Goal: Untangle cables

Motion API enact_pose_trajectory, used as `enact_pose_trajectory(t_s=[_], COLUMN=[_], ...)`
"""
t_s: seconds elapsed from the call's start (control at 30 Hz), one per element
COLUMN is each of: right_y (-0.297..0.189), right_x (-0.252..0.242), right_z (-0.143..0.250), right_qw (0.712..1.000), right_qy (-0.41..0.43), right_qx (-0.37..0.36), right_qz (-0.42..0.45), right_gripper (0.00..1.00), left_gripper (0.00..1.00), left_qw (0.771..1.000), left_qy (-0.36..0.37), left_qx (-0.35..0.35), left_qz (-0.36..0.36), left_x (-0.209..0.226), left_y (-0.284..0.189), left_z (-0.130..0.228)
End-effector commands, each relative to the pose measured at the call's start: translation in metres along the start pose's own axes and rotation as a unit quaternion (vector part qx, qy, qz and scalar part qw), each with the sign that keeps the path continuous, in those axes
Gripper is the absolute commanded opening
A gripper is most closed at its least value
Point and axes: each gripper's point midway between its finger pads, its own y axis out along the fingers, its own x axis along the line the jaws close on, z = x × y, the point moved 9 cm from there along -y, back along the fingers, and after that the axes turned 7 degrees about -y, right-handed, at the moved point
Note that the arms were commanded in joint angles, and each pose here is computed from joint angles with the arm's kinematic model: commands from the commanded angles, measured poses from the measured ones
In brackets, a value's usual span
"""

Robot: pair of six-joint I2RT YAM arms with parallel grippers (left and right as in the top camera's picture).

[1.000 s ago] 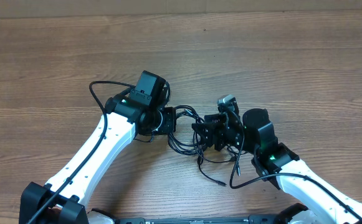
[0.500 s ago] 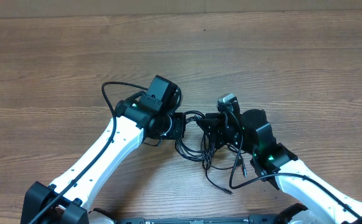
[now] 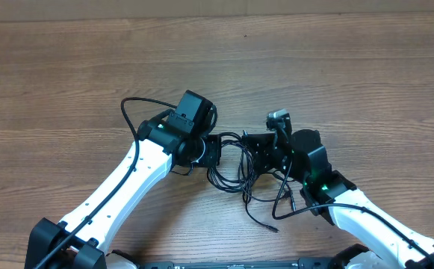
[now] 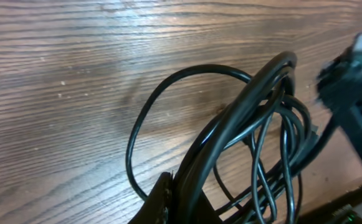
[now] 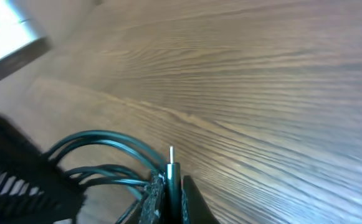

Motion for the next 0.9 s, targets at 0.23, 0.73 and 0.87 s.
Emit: enact_pose_trajectory(t_s=[0.23, 0.73, 0.87], right_y=[-0.004, -0.007, -0.007], right_x=[-0.024, -0.024, -0.024], right_z=[0.020, 0.035, 0.035], right_qw=[0.988, 0.981, 0.981], right_qy=[0.106, 0.132, 0.131], right_qx=[0.047, 0.098, 0.099], right_qz=[0.100, 0.099, 0.099], right_gripper=[0.04, 0.35, 0.62], left_gripper=[0.04, 0.07, 0.11], left_qw=[0.990, 0.950, 0.945], left_qy=[-0.094, -0.265, -0.279], left_qx=[-0.080, -0.141, -0.145], left_qz=[-0.073, -0.090, -0.091], left_x=[0.012, 0.047, 0.054], left_y=[-0.004, -0.017, -0.019], left_z=[-0.015, -0.039, -0.042])
